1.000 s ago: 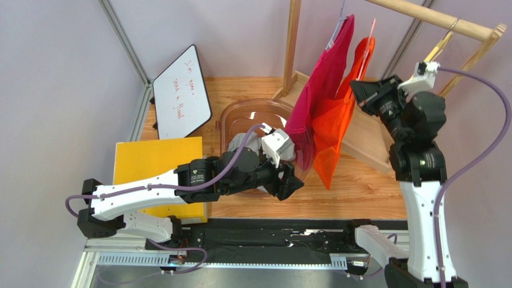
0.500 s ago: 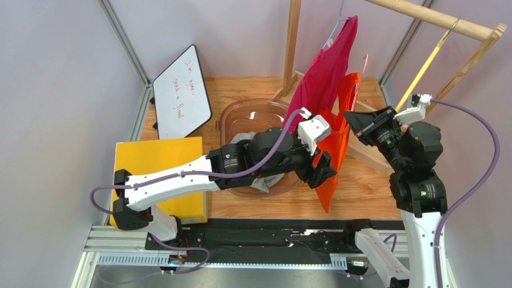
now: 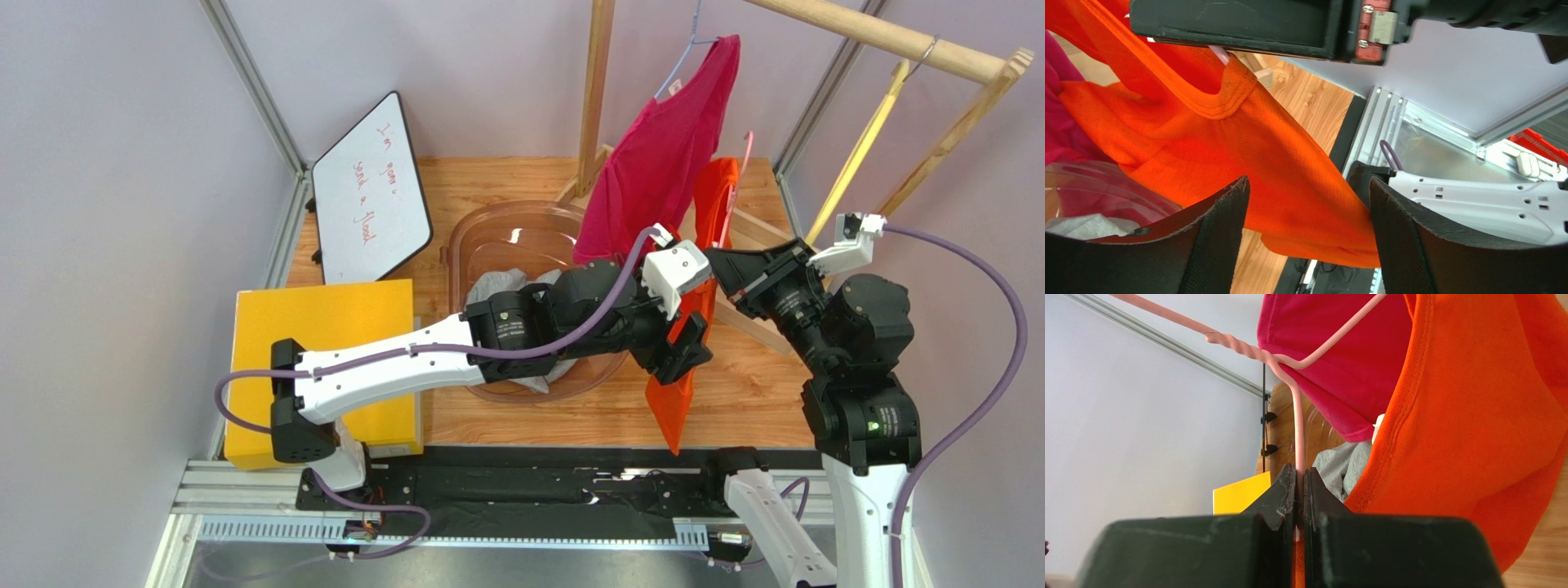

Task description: Remove the t-shirt from the hanger

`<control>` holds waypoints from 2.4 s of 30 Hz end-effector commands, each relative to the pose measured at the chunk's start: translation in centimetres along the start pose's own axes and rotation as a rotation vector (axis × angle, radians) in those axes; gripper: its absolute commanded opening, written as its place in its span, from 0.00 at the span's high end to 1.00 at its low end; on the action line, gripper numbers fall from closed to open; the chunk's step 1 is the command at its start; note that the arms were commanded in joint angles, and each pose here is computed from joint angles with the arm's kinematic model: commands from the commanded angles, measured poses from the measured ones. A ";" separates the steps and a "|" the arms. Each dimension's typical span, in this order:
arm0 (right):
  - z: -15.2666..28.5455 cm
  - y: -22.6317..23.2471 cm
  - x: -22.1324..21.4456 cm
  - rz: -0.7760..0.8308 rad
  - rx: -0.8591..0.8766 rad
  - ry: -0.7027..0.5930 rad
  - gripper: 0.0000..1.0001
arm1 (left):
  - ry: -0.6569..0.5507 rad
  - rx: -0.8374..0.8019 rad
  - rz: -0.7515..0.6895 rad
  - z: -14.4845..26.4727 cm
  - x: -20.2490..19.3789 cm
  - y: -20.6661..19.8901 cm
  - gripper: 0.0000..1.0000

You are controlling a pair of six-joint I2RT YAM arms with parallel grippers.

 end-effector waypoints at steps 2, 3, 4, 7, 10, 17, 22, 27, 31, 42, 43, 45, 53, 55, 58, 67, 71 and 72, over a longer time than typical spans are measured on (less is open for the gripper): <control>1.3 1.0 -0.2 0.011 0.081 -0.003 1.00 | 0.001 0.077 0.022 -0.6 -0.6 0.8 0.28; 1.5 1.2 -0.4 0.011 0.092 0.011 1.00 | 0.021 0.091 0.022 -0.7 -1.1 1.0 0.30; 1.6 1.2 -0.5 0.006 0.092 0.019 1.00 | 0.036 0.100 0.022 -0.8 -1.5 1.2 0.35; 2.5 1.3 -0.9 -0.008 0.105 0.023 1.00 | 0.057 0.135 0.019 -0.6 -2.2 1.7 0.48; 3.2 1.1 -1.3 -0.014 0.111 0.021 1.00 | 0.055 0.151 0.016 0.0 -2.4 1.9 0.66; 4.1 0.9 -1.6 0.014 0.108 0.000 0.92 | 0.068 0.074 0.027 1.0 -2.2 1.1 1.00; 3.6 0.2 -1.7 0.043 0.084 -0.010 0.71 | 0.042 0.017 0.058 2.4 -2.2 0.4 1.00; 2.1 -0.1 -1.8 0.025 0.092 0.006 0.66 | 0.055 0.024 0.063 3.2 -2.5 0.4 1.00; 0.6 0.0 -2.2 -0.010 0.140 0.056 0.68 | 0.041 0.035 0.075 3.7 -2.8 0.5 1.00; -0.8 0.6 -2.5 -0.152 0.205 0.098 1.00 | 0.065 0.138 0.145 6.6 -5.8 2.2 0.44; -0.9 0.7 -2.6 -0.186 0.212 0.103 1.00 | 0.068 0.134 0.161 6.9 -6.3 2.2 0.41; -1.3 0.5 -2.7 -0.210 0.211 0.094 1.00 | 0.083 0.126 0.180 7.8 -7.5 2.4 0.40; -1.4 1.0 -1.9 -0.235 0.218 0.062 1.00 | 0.132 0.074 0.268 8.0 -11.9 2.3 0.48; -1.0 1.3 -1.6 -0.233 0.220 0.047 1.00 | 0.162 0.077 0.264 8.0 -12.5 2.4 0.52; -0.4 1.8 -1.3 -0.230 0.234 0.039 1.00 | 0.164 0.085 0.263 8.4 -12.6 2.5 0.74; 0.5 1.5 -0.8 -0.187 0.182 -0.027 1.00 | 0.114 0.169 0.280 11.6 -12.9 3.9 1.00; 0.1 1.2 -0.8 -0.199 0.167 -0.030 1.00 | 0.061 0.267 0.326 14.4 -13.9 5.4 1.00; -0.1 1.0 -0.9 -0.207 0.159 -0.031 1.00 | 0.055 0.295 0.337 14.9 -14.3 5.8 1.00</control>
Point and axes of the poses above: each gripper's point midway between its finger pads, its own z axis back along the fingers, its own y axis along the line the jaws close on, x = y × z, the point moved 7 cm from there along z, back along the fingers, and after that the axes turned 1 degree about z, right-handed, at the moved point
